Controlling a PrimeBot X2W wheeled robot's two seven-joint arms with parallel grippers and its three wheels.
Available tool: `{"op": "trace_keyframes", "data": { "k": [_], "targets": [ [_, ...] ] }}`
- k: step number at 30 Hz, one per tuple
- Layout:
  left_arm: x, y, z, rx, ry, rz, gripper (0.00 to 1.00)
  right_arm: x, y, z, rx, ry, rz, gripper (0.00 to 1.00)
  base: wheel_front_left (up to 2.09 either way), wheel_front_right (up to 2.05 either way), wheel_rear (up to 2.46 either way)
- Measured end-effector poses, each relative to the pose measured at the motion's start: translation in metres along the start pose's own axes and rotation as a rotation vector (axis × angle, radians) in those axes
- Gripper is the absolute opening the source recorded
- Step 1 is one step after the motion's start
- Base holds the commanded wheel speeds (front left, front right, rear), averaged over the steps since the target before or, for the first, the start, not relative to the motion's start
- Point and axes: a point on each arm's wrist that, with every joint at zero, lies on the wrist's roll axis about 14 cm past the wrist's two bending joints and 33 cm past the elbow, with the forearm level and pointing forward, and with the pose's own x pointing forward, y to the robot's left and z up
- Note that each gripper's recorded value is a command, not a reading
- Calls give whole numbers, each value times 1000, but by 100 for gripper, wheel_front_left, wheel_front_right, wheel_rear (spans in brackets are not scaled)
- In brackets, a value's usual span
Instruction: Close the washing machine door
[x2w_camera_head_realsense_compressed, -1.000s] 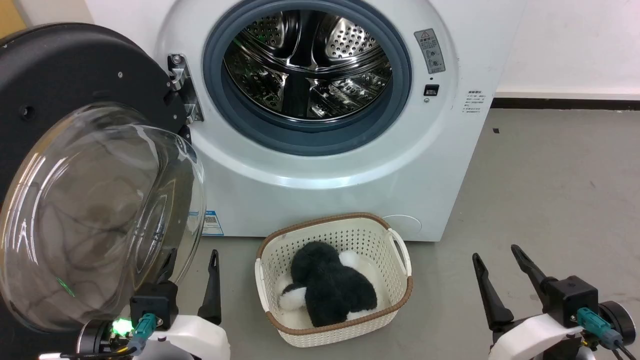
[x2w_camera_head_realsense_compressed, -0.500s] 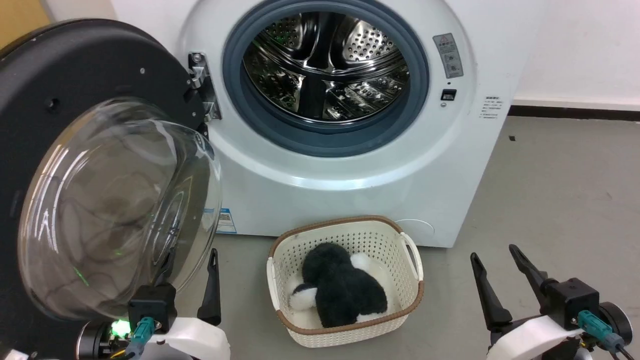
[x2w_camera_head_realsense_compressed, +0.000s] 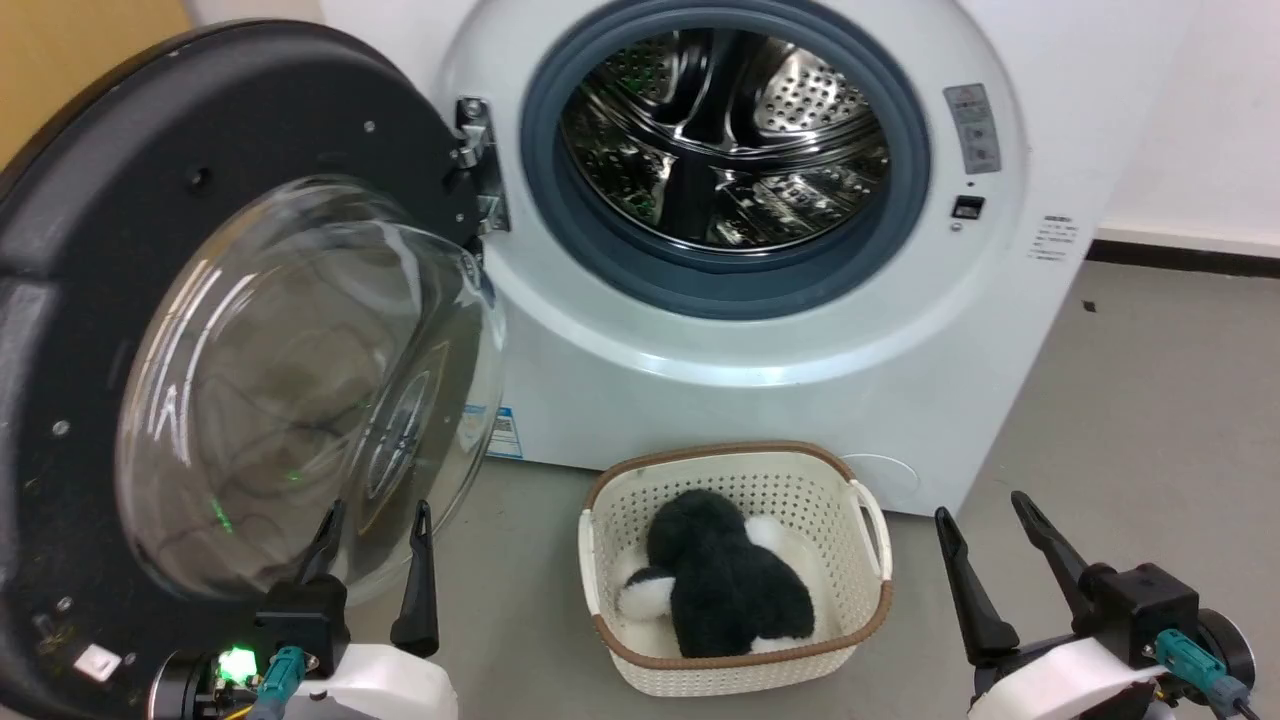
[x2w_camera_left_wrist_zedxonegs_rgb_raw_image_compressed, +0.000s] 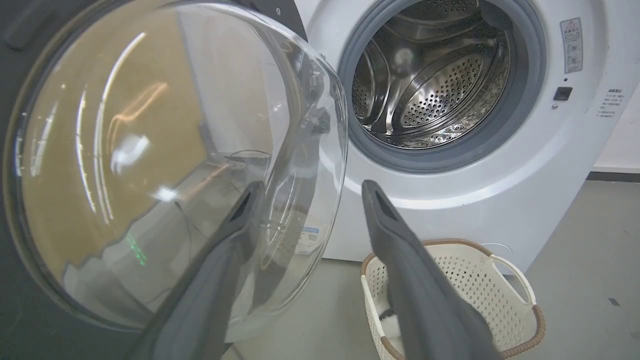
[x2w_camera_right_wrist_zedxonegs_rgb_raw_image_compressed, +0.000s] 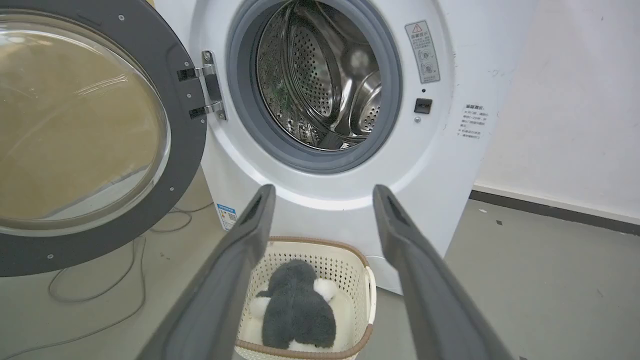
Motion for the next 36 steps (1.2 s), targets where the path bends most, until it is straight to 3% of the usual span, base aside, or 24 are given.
{"op": "trace_keyframes", "data": {
  "k": [36],
  "targets": [
    [-51, 76, 13, 10, -77, 282, 100, 33, 92, -10, 80, -6, 294, 100, 0, 0, 0]
  ]
}}
